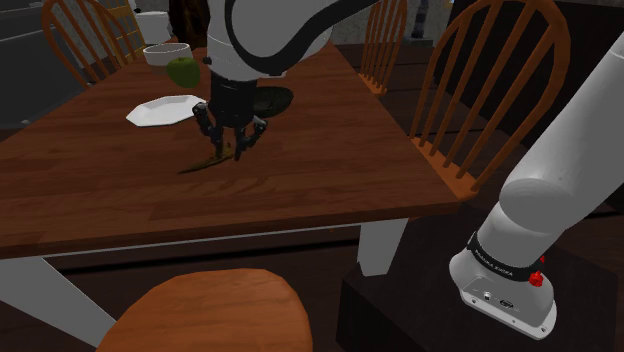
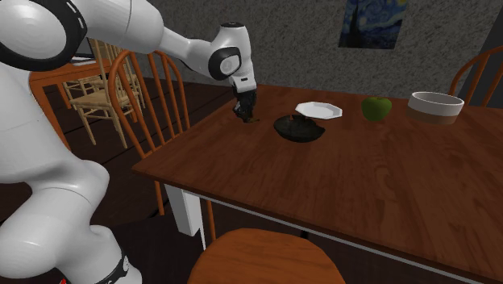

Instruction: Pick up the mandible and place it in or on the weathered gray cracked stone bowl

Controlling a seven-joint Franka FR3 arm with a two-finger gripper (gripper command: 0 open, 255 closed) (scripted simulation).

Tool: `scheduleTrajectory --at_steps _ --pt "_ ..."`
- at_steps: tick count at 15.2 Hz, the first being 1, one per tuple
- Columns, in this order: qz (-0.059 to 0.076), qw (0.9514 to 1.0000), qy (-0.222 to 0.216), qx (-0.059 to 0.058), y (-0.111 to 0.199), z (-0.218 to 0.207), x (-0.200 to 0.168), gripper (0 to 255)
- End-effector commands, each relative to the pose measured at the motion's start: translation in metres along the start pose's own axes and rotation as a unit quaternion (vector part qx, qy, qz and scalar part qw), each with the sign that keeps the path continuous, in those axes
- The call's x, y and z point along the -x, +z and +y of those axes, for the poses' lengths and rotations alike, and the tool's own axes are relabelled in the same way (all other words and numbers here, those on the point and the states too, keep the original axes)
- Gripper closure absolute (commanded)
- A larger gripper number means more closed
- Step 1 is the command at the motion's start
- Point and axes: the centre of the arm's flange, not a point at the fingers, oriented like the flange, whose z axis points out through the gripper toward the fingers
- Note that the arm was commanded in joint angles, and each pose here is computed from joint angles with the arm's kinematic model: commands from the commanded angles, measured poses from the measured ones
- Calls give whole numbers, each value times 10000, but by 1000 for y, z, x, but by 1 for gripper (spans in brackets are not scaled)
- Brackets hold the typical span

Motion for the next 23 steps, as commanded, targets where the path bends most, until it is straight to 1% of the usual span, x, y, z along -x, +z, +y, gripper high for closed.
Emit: scheduleTrajectory --at_steps 1,8,9,10,11,12,13,20,23 --pt "-4 10000 1 2 1 0 0 255" --pt "-2 10000 1 -2 0 0 0 255" --pt "-2 10000 1 -2 0 0 0 0" --pt "88 9955 925 174 -7 -14 9 0" --pt "177 9821 1841 348 -13 -31 16 0" --pt "265 9600 2740 520 -18 -48 20 0" --pt "336 9348 3474 659 -22 -63 20 0" --pt "336 9348 3474 659 15 -57 20 0" --pt "336 9348 3474 659 18 -57 20 0"
